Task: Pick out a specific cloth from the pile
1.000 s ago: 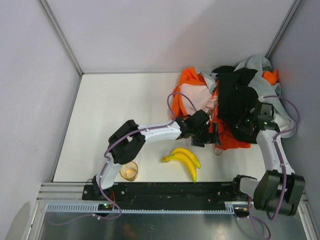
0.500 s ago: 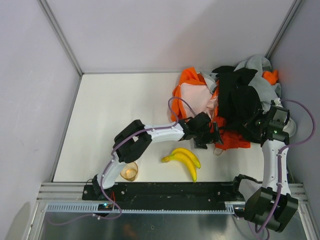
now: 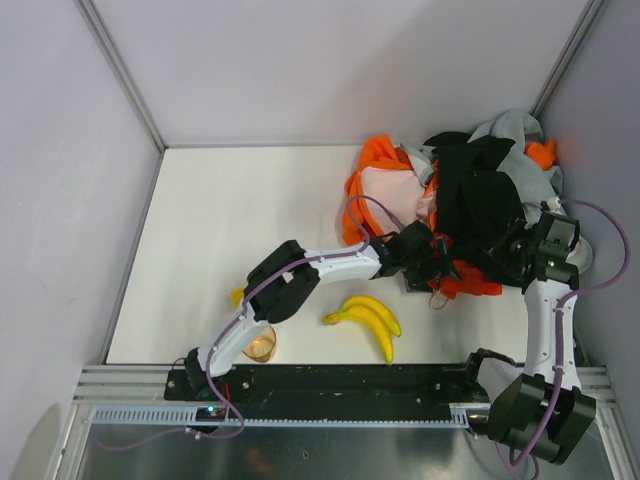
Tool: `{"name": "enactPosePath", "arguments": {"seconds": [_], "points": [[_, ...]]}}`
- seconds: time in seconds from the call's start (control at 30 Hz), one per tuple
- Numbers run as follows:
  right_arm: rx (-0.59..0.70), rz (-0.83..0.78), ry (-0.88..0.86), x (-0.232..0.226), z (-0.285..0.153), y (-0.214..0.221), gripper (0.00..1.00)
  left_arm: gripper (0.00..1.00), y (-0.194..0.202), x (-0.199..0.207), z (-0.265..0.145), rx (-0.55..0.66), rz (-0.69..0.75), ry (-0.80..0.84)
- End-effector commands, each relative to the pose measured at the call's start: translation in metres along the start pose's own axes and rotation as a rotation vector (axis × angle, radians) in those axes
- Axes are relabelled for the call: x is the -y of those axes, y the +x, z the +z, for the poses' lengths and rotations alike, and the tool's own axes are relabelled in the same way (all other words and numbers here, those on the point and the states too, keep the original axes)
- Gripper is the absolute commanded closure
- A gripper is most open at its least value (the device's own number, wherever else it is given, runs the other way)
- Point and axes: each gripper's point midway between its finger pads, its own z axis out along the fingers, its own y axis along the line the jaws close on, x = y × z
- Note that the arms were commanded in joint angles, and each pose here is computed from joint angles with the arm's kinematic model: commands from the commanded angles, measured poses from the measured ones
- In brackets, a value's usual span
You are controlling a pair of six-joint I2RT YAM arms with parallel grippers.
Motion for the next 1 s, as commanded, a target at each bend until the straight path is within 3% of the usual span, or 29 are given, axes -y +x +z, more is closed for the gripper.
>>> {"name": "enactPosePath", "arguments": {"seconds": [0.0,0.23,0.37,0.5,0.97], "points": [[0.035,-0.012,-0.046,-0.013,-0.006,-0.013,1.00,0.13,-0.029,0.014,0.009,0.092,-0.009,0.036],[0.028,-0.015,-0.043,-0.011,-0.005,-0.010,1.00,0.71,-0.043,0.023,0.009,0.130,0.078,0.055],[0.027,-0.018,-0.041,-0.010,-0.005,-0.010,1.00,0.94,-0.043,0.024,0.001,0.141,0.129,0.053],[0.022,-0.014,-0.039,-0.009,-0.004,-0.007,1.00,0.99,-0.040,0.038,-0.013,0.146,0.205,0.078],[0.014,-0.017,-0.011,-0.002,0.000,-0.005,1.00,0.99,0.004,0.097,-0.066,0.142,0.525,0.146]]}}
